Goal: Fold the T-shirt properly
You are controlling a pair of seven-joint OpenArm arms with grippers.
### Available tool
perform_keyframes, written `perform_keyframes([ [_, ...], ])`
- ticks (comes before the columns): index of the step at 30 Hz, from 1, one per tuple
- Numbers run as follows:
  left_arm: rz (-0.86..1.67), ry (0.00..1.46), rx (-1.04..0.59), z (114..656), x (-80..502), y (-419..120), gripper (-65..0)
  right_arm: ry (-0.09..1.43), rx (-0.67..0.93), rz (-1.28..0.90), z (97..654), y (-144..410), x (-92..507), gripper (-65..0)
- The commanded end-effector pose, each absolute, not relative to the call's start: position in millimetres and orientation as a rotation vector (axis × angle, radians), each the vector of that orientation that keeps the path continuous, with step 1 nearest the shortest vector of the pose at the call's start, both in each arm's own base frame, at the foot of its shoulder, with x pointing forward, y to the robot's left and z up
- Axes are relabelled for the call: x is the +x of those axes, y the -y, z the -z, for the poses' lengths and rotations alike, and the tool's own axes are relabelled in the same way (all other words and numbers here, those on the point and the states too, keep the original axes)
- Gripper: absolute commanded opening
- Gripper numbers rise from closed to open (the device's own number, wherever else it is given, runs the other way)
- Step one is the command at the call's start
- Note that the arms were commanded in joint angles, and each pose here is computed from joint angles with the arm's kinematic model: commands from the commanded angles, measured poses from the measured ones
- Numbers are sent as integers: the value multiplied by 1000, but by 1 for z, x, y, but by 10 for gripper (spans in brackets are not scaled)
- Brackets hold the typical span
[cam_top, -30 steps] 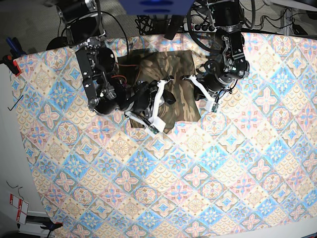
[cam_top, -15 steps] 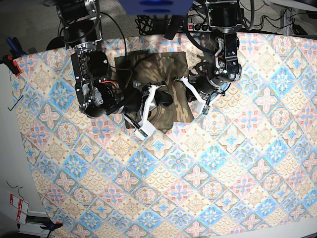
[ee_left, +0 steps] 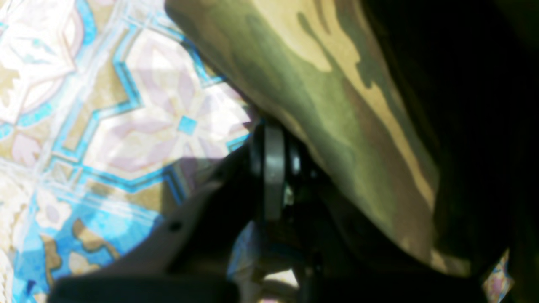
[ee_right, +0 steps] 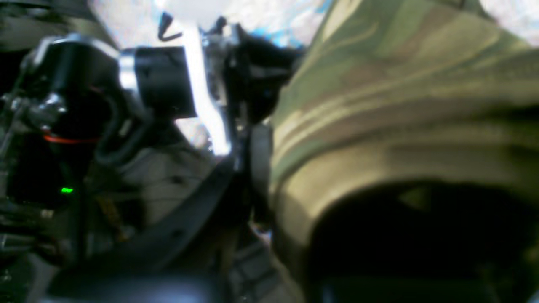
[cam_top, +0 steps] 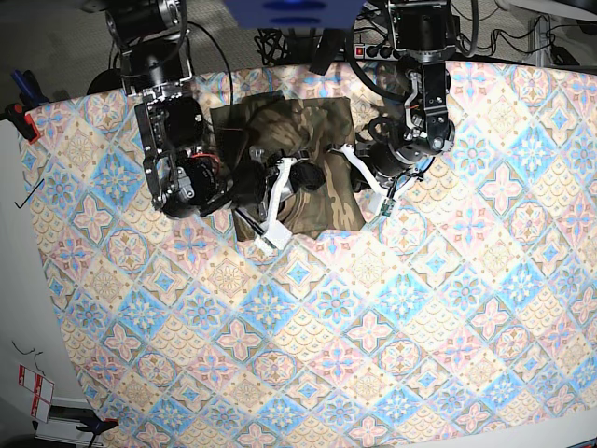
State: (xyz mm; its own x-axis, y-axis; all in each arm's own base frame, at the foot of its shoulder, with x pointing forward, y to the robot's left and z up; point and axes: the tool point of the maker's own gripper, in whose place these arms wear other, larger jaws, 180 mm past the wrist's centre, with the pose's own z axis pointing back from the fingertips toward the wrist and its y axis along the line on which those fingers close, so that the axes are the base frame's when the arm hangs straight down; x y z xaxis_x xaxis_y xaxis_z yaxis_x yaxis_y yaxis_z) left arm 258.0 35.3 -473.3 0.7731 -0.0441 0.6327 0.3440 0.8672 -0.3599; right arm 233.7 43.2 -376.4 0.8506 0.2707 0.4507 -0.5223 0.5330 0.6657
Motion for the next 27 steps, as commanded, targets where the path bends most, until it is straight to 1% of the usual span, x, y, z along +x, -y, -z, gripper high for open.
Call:
perform_keyframes([
  [1, 227, 671, -484, 469, 262, -34, -650, 344, 939, -477, 364, -49, 241, -650],
  [10, 227, 671, -484, 469, 262, -34, -650, 335, 937, -479, 365, -46, 245, -650],
  [13, 227, 671, -484, 469, 262, -34, -650, 347, 962, -483, 358, -49, 250, -650],
  [17, 228, 670, -482, 469, 262, -34, -650, 316, 994, -451, 363, -50, 247, -650],
  [20, 227, 669, -484, 469, 261, -34, -650, 296, 997, -442, 368, -49, 245, -650],
  [27, 226, 668, -484, 469, 261, -34, -650, 304, 1005, -450, 364, -52, 249, -648],
])
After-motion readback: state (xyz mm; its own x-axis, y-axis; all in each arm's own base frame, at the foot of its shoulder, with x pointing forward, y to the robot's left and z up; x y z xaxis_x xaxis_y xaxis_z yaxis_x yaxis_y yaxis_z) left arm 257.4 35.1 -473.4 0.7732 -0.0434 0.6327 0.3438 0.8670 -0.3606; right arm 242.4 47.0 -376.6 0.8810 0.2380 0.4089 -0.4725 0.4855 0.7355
